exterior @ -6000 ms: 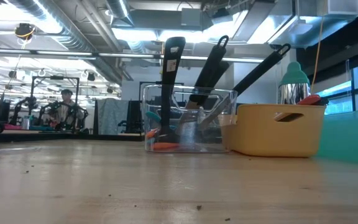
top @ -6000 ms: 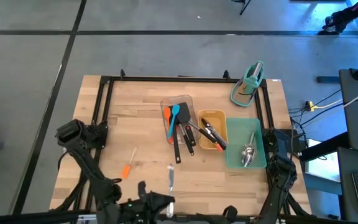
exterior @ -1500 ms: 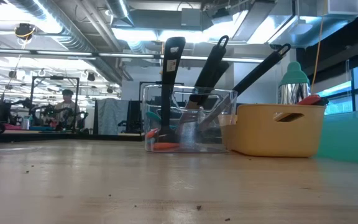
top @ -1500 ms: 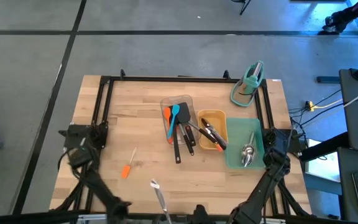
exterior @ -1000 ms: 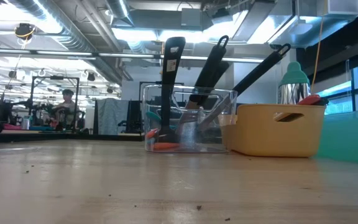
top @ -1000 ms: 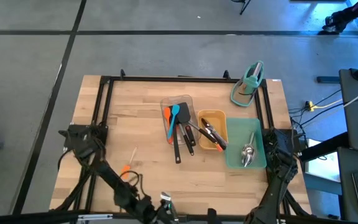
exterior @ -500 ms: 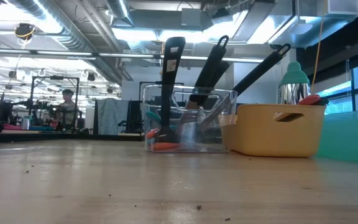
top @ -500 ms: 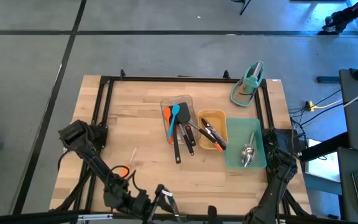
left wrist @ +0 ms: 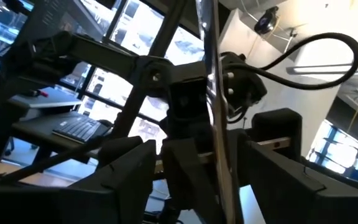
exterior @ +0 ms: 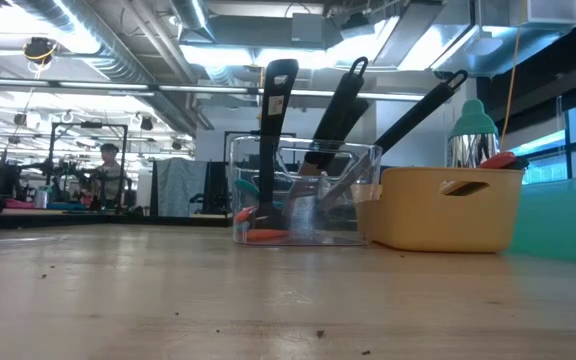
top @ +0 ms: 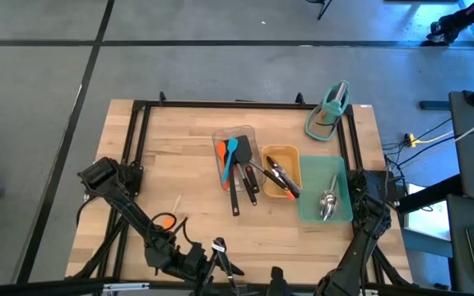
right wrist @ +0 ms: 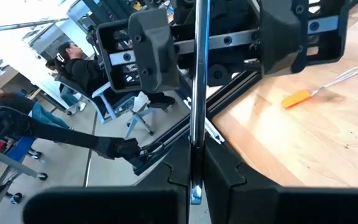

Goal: Pick & Place Kitchen Items
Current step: Put the silver table knife into the yellow bin

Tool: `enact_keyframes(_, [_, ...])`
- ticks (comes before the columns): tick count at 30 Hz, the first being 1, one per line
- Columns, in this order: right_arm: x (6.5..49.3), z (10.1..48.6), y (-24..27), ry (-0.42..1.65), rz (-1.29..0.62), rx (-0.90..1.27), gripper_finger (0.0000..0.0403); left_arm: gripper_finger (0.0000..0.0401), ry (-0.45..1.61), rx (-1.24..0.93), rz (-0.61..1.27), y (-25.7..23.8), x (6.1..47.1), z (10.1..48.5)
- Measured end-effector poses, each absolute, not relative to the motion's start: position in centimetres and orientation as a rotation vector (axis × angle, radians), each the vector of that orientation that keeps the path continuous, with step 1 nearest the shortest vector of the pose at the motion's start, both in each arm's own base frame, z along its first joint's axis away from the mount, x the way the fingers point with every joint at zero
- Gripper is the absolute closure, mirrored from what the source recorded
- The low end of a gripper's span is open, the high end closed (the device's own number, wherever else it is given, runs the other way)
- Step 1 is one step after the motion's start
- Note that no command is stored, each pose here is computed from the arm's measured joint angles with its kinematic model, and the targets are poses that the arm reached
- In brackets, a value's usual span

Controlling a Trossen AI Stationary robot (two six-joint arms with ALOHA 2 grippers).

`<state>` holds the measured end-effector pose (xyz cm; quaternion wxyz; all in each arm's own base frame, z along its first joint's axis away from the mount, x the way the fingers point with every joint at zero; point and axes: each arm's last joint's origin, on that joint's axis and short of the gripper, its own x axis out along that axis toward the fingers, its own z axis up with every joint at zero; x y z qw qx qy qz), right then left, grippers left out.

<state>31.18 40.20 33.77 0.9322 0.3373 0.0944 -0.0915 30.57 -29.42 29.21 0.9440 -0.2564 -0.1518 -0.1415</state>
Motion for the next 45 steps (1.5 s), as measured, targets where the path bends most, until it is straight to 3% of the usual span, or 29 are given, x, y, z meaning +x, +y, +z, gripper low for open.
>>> enact_keyframes(5, [31.2, 33.8, 40.2, 0.193, -0.187, 0.691, 0.0384, 0.0210, -0.310, -0.520, -0.294, -29.4, 30.6, 29.2])
enact_keyframes(11, [31.2, 33.7, 40.2, 0.196, -0.188, 0.683, 0.0384, 0.0369, -0.315, -0.525, -0.372, -29.1, 31.0, 29.3])
enact_keyframes(12, [31.1, 33.7, 40.2, 0.202, -0.187, 0.672, 0.0384, 0.0379, -0.315, -0.532, -0.388, -29.0, 31.1, 29.3])
enact_keyframes(19, [31.4, 33.6, 40.1, 0.247, -0.142, 0.685, 0.0376, 0.0383, -0.283, -0.570, -0.450, -29.1, 31.3, 29.1])
enact_keyframes(26, [31.6, 33.9, 40.3, 0.240, -0.112, 0.693, 0.0299, 0.0385, -0.276, -0.549, -0.464, -30.1, 30.3, 29.1])
enact_keyframes(31, [32.2, 34.2, 40.0, 0.215, -0.105, 0.685, 0.0266, 0.0385, -0.216, -0.513, -0.412, -30.7, 30.0, 28.4])
enact_keyframes(41, [34.9, 34.0, 38.1, 0.285, -0.058, 0.739, 0.0261, 0.0385, -0.232, -0.508, -0.392, -30.3, 30.3, 28.5])
enact_keyframes(45, [35.3, 34.0, 37.9, 0.338, 0.003, 0.758, 0.0279, 0.0385, -0.229, -0.498, -0.403, -30.4, 30.3, 28.5])
